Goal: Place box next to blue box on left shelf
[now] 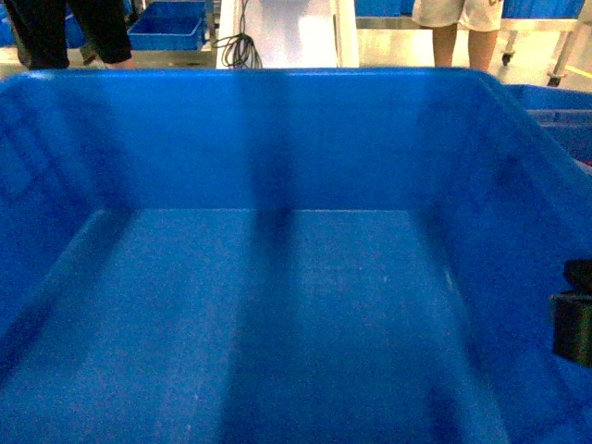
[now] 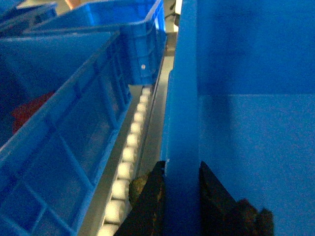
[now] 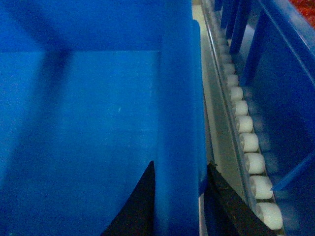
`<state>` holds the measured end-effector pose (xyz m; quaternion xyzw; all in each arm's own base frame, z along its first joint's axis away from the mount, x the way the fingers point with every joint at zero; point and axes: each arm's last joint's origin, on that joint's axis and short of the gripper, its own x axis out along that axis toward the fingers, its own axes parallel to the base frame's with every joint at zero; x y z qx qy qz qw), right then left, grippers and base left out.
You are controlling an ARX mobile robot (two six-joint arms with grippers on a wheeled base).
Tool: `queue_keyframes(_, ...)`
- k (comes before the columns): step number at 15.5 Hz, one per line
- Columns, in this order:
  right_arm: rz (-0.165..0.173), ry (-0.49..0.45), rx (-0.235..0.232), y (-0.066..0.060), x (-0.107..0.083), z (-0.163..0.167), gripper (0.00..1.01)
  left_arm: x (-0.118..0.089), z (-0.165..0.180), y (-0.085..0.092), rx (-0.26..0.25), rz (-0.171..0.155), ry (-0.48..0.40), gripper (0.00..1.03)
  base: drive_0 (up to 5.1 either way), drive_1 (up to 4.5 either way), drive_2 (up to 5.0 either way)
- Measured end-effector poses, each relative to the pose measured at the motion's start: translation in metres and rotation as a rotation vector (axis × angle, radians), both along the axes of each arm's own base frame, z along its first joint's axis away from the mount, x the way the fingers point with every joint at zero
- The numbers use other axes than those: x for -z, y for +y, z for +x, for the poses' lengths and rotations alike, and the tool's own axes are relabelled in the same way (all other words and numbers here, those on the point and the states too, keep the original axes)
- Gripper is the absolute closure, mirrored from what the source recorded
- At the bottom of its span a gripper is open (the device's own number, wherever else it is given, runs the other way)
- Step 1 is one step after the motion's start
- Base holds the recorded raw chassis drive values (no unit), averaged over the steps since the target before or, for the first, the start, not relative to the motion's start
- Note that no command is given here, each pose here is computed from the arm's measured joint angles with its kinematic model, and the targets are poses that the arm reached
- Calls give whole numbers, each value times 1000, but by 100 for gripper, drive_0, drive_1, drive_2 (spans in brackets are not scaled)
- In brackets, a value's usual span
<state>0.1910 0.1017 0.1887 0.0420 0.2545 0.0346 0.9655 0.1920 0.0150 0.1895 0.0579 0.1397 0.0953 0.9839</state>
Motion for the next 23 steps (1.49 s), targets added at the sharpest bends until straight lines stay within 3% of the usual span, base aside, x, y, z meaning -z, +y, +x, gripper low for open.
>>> queue_keyframes(3,6,18,5,3,7,4,82,7,6,1,11,8,9,91,0,0,0)
queue_keyframes(6,-20,70,46,0,10,3,82,8,8,-7,47,-26,67,91,0,0,0)
queue_keyframes(9,-57,78,70,-12,7,4,82,15,6,-22,60,-38,100,91,0,0,0)
queue_keyframes(10,-66,88,83,-17,6,4,82,15,6,-29,70,-25,99,91,0,0,0)
queue_keyframes(12,-57,98,78,-25,6,0,82,14,6,-40,63,-13,117,91,0,0,0)
queue_keyframes(13,-57,95,65,-27,6,-1,78,13,6,-43,55,-9,131,91,0,0,0)
queue_keyframes(14,-76,52,46,-28,0,-5,64,11,6,-44,6,-27,105,80,0,0,0)
queue_keyframes(15,-40,-95,26,-28,-19,-7,51,8,6,-42,-46,-54,48,67,0,0,0)
queue_keyframes(16,-3,-257,64,-30,-38,-8,40,-8,2,-37,-68,-92,-93,56,0,0,0)
queue_keyframes(17,36,-404,139,-36,-54,-10,29,-31,-5,-31,-78,-132,-275,45,0,0,0)
queue_keyframes(18,55,-496,224,-41,-65,-11,18,-49,-14,-27,-92,-153,-385,34,0,0,0)
queue_keyframes(19,53,-507,254,-43,-66,-12,7,-58,-21,-24,-104,-159,-427,24,0,0,0)
queue_keyframes(20,49,-499,252,-43,-64,-11,1,-59,-22,-24,-104,-161,-439,14,0,0,0)
queue_keyframes(21,37,-480,247,-42,-60,-10,4,-58,-22,-24,-102,-160,-429,4,0,0,0)
queue_keyframes(22,30,-507,185,-45,-58,-11,11,-54,-20,-22,-57,-141,-361,8,0,0,0)
queue_keyframes(23,-4,-516,126,-51,-53,-16,20,-46,-22,-15,19,-127,-286,17,0,0,0)
